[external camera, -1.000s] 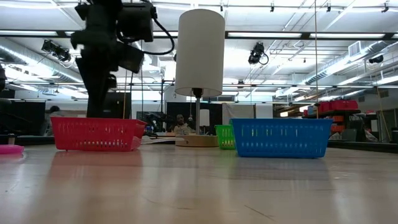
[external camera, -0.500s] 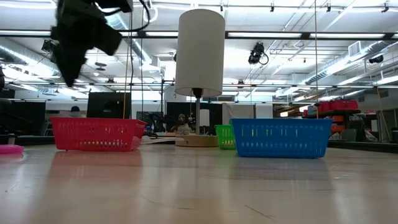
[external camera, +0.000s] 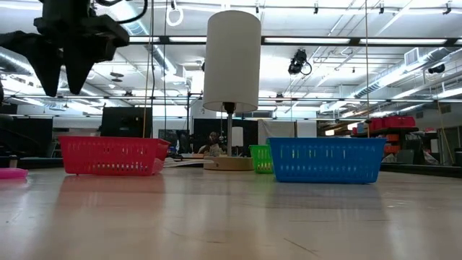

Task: Pick & Place Markers
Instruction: Put the small pink pen into the red bin

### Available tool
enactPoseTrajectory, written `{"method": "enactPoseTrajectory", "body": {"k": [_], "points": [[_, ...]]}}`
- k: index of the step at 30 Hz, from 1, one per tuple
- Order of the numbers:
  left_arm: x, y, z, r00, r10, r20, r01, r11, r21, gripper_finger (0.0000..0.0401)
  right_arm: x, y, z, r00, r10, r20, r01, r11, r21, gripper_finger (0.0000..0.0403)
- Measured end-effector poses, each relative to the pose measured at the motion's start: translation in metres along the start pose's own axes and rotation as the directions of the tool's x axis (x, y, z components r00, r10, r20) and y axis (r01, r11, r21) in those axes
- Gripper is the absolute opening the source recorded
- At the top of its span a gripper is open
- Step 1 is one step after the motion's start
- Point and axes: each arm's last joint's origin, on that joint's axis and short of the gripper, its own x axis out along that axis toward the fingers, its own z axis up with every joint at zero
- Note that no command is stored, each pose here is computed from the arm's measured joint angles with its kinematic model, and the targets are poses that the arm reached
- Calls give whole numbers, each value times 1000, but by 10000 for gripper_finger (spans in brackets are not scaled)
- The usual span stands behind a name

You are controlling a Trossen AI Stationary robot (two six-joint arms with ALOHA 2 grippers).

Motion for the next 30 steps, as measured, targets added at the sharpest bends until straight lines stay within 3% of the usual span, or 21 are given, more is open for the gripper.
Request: {"method": "enactPoseTrajectory", "body": {"k": [6, 11, 19, 26, 30], "points": [[0, 0, -14, 999, -1, 53, 11, 984, -179, 199, 0, -1, -3, 1000, -7, -26, 7, 1000, -5, 189], [0, 0, -23, 998, -12, 58, 32, 936, -350, 199, 0, -1, -4, 999, -10, -42, 8, 999, -53, 189], [0, 3, -30, 1000, 23, 12, -15, 887, -461, 199, 0, -1, -4, 999, -9, -45, 7, 999, -43, 189], [4, 1, -30, 999, 41, 11, -25, 775, -632, 199, 0, -2, -6, 998, -14, -64, 11, 999, -44, 189], [12, -5, -31, 997, 71, 32, -34, 771, -636, 199, 0, -2, -8, 997, -19, -81, 15, 999, -45, 189]]}}
